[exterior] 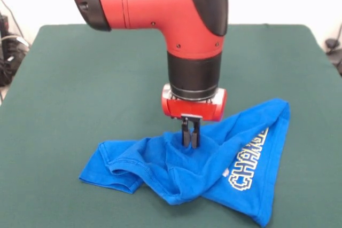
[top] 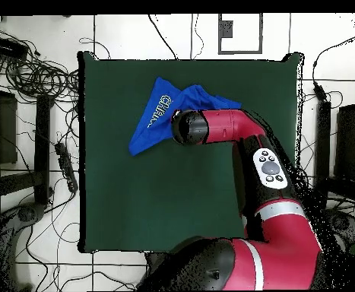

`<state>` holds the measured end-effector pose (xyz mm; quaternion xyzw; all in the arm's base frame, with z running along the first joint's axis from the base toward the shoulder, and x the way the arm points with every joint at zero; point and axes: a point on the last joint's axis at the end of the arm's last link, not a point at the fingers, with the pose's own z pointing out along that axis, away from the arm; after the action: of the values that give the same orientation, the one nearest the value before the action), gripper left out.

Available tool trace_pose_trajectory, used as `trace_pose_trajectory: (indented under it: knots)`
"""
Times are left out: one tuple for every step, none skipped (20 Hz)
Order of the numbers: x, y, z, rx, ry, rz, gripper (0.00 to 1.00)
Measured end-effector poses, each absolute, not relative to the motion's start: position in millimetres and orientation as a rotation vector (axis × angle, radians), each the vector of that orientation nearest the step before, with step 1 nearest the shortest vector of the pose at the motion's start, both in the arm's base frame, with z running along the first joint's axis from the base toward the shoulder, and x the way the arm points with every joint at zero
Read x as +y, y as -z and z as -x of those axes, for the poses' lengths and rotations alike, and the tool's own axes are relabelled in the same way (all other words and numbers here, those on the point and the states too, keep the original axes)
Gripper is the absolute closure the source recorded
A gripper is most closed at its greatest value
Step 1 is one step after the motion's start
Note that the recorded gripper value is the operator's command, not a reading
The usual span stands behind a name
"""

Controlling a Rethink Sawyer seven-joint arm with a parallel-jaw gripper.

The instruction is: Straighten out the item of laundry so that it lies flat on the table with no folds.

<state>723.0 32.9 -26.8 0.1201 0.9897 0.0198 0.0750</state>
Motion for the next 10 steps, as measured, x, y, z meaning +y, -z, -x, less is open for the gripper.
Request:
trace_pose_trajectory:
  knots:
    - [32.9, 22.6, -723.3, 2.966, -0.058, -0.357, 1.0]
    - [32.8, 14.4, -724.3, 2.96, -0.055, -0.354, 1.0]
    - [32.7, 9.8, -724.9, 2.956, -0.053, -0.352, 1.0]
    - [32.2, -2.4, -727.3, 2.947, -0.049, -0.349, 1.0]
    - [31.5, -14.2, -729.4, 2.938, -0.045, -0.348, 1.0]
    - [30.8, -24.5, -731.1, 2.931, -0.041, -0.348, 1.0]
    - [30.2, -30.9, -732.1, 2.927, -0.038, -0.348, 1.0]
    - [29.2, -41.8, -733.9, 2.919, -0.034, -0.349, 1.0]
    - [27.9, -54.9, -735.6, 2.911, -0.028, -0.35, 1.0]
    - [26.8, -65.6, -736.7, 2.903, -0.024, -0.351, 1.0]
